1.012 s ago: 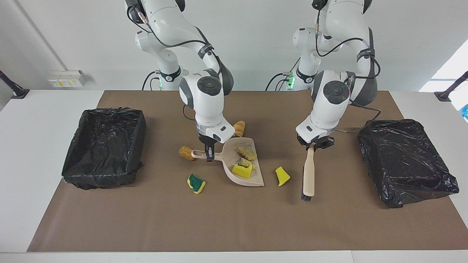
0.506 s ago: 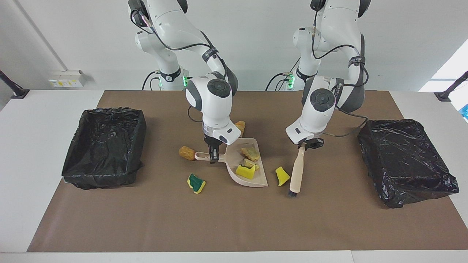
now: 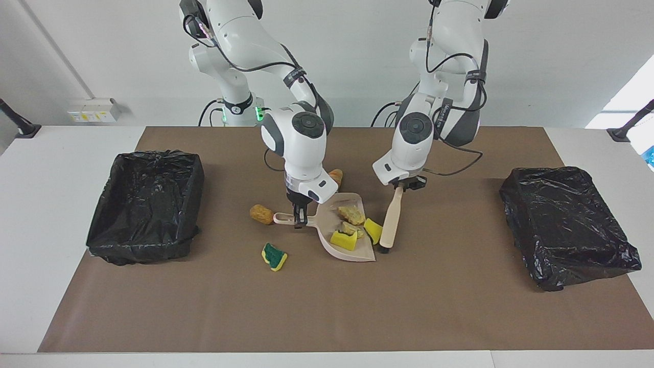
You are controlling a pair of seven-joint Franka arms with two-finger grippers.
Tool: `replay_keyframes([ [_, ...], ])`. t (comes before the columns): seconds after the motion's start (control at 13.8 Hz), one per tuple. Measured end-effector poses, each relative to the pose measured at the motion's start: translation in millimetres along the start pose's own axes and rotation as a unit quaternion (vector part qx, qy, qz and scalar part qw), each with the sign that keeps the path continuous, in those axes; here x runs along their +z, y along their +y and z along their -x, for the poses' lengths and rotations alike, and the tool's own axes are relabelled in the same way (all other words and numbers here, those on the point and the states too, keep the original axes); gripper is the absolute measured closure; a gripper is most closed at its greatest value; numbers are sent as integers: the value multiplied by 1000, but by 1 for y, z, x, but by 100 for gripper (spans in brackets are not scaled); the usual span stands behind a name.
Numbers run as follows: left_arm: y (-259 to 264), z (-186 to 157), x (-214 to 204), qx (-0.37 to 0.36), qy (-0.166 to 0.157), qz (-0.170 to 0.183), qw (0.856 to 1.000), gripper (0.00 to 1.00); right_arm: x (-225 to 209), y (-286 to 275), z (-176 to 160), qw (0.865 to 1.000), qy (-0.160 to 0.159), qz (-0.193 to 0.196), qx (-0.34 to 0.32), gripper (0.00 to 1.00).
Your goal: Sweep and dump trash in bin
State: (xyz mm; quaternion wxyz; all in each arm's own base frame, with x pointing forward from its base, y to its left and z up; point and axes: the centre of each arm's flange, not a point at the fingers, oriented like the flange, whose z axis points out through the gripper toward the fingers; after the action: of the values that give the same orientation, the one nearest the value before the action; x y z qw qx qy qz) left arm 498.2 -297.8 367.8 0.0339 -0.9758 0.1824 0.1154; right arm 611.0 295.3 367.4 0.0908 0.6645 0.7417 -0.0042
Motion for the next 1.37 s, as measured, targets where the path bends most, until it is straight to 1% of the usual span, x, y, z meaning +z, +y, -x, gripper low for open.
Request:
replay_keyframes([
  [0.07,19,5,-2,-8,-1,4,1000,74,1,-1,-1,1000,5,-3,6,69],
  [0.22,49,13,-4,-26,-1,12,1000,74,8,-3,-4,999,36,-12,24,69],
  [0.29,56,16,-5,-43,-1,18,999,74,13,-5,-5,998,49,-15,30,69],
  [0.43,62,15,-8,-87,5,29,996,74,17,-5,-1,997,62,-21,40,69],
  [0.65,63,15,-9,-111,9,33,993,74,18,-5,1,997,65,-24,45,69],
  [0.87,50,16,-15,-124,3,32,992,74,16,-4,1,997,66,-23,45,69],
  [0.94,42,18,-25,-130,4,33,991,74,13,-3,4,996,66,-20,47,69],
  [1.08,22,27,-53,-142,18,39,989,74,5,1,13,996,68,-14,54,69],
  [1.23,8,41,-80,-149,29,42,988,74,-2,2,18,996,67,-12,57,69],
  [1.37,-5,60,-106,-150,32,42,987,74,-4,2,20,996,66,-13,58,69],
])
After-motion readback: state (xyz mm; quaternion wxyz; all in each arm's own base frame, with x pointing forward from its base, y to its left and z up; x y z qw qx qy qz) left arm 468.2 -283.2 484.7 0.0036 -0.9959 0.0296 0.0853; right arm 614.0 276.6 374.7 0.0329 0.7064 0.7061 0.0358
